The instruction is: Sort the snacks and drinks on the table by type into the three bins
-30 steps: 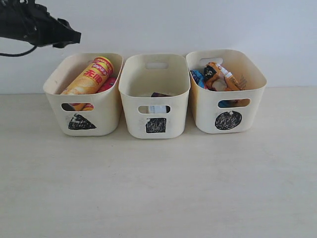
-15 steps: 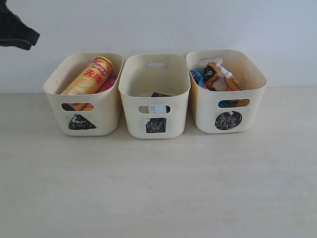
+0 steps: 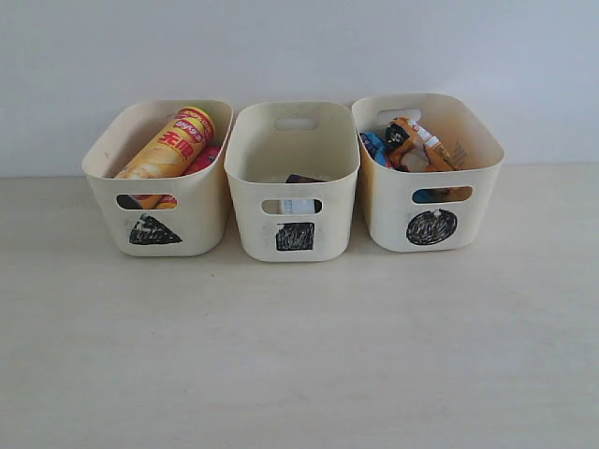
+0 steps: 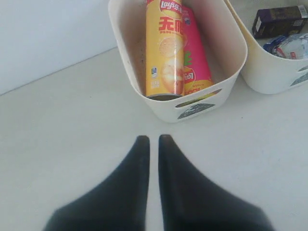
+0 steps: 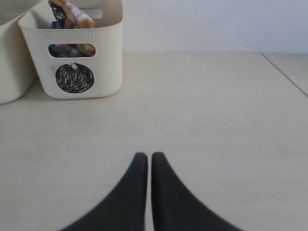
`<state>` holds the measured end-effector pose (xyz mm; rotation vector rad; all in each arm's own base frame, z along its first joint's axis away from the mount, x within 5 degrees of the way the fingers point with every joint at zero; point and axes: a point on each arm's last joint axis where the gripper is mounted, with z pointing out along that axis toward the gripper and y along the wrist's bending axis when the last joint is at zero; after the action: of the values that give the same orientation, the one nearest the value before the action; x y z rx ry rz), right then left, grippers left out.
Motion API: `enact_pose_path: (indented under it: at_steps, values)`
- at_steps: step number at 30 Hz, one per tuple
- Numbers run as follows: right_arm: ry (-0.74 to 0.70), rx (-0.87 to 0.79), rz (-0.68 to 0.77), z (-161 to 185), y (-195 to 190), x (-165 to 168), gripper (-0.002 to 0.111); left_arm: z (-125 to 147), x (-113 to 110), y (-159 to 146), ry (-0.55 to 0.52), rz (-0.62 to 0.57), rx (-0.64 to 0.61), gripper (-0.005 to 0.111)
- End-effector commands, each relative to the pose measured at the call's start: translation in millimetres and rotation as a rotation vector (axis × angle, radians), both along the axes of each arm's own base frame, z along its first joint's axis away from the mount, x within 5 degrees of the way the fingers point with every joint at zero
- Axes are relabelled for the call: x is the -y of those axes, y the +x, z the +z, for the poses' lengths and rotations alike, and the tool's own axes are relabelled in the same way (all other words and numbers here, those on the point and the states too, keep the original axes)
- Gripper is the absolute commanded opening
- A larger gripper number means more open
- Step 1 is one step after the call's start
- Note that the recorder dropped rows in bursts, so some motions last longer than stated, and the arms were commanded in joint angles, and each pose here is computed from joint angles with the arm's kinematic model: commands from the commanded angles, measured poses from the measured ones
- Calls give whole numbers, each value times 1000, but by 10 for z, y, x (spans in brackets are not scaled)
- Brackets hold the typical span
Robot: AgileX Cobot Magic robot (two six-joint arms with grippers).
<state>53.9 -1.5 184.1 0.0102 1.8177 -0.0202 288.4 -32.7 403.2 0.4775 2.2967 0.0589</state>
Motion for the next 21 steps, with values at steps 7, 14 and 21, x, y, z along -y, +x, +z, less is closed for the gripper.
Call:
enact_pose_path:
  at_steps: [7, 14, 21]
  values:
    - [-1, 8, -2, -4, 0, 1, 0, -41, -92, -711, -111, 87, 223, 4]
    - [-1, 8, -2, -4, 0, 1, 0, -138, -154, -1329, -168, 107, 347, 4]
    - [-1, 8, -2, -4, 0, 1, 0, -229, -215, -1957, -231, 114, 504, 4]
